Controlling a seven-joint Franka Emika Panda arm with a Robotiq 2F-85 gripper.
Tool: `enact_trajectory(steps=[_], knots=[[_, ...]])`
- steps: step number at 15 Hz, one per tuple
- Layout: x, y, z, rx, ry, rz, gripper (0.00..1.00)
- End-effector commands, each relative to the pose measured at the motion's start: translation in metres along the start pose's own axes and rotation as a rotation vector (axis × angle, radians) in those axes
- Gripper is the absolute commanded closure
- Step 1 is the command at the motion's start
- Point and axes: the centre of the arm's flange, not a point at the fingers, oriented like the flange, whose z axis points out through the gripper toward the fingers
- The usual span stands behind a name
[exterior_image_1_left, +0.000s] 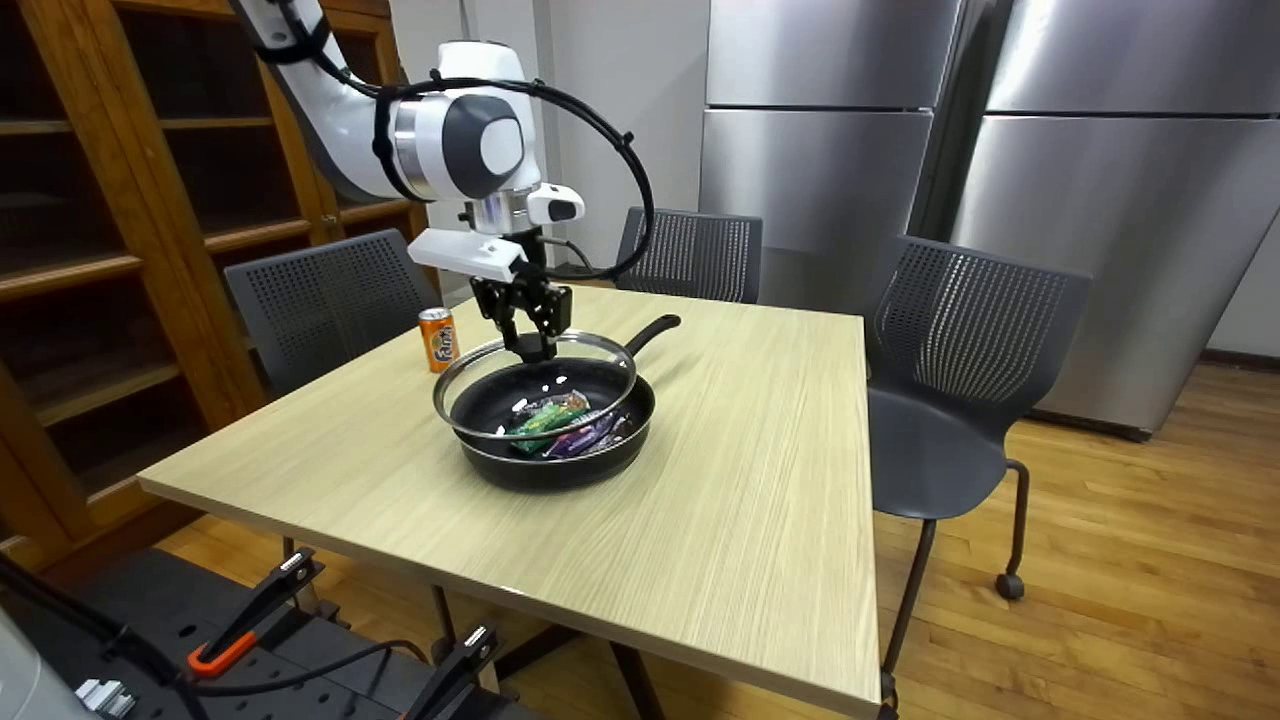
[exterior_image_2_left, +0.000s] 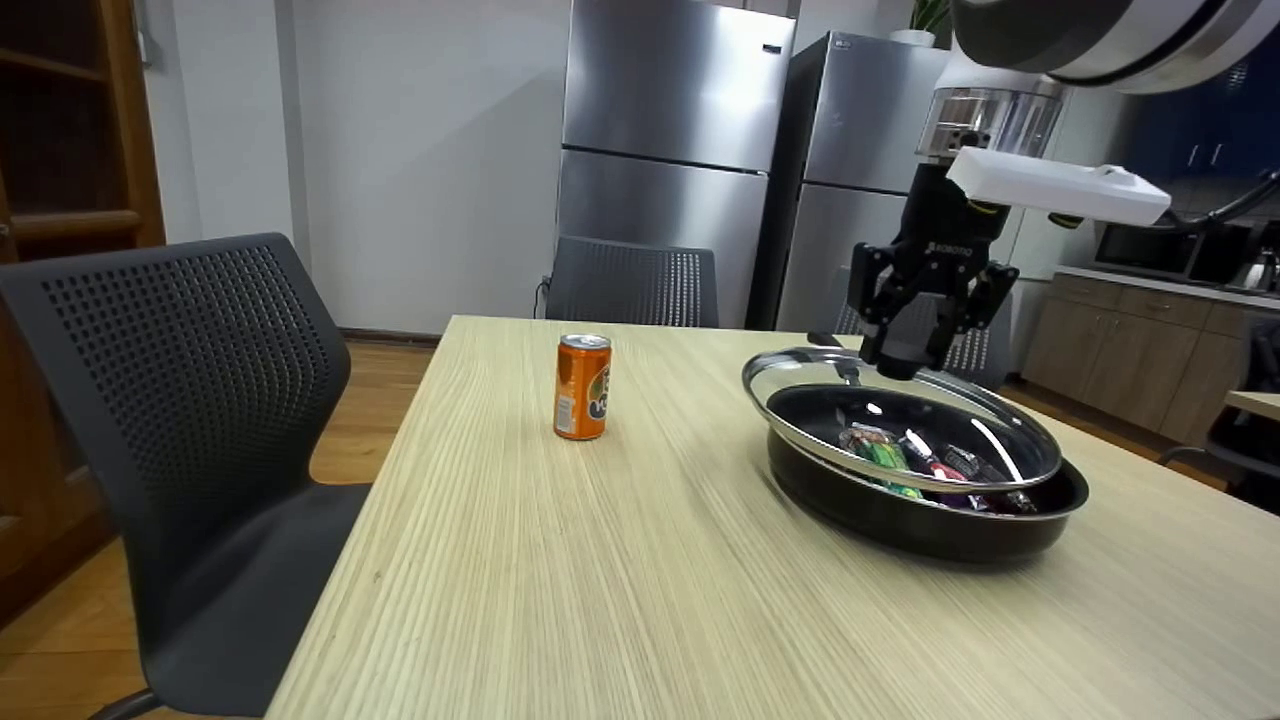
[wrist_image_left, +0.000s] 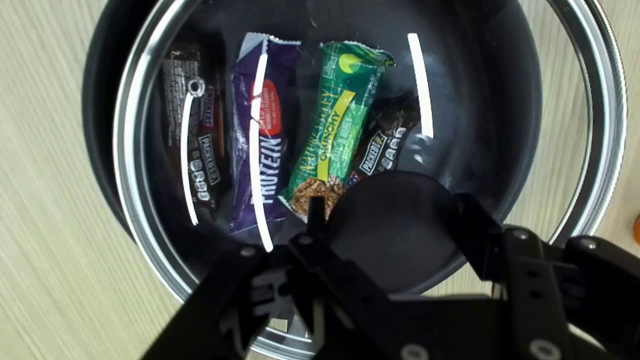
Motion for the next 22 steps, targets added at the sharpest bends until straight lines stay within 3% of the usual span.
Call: enact_trajectory(steps=[1,9,22], knots=[[-0.006,-0.007,-0.013,0.033,0.056,-0.028,0.61],[-0.002,0.007,-0.01,0.024,0.093,0.005,0.61],[0.002,0.034,0.002,0.012,0.052,0.085,0.61]])
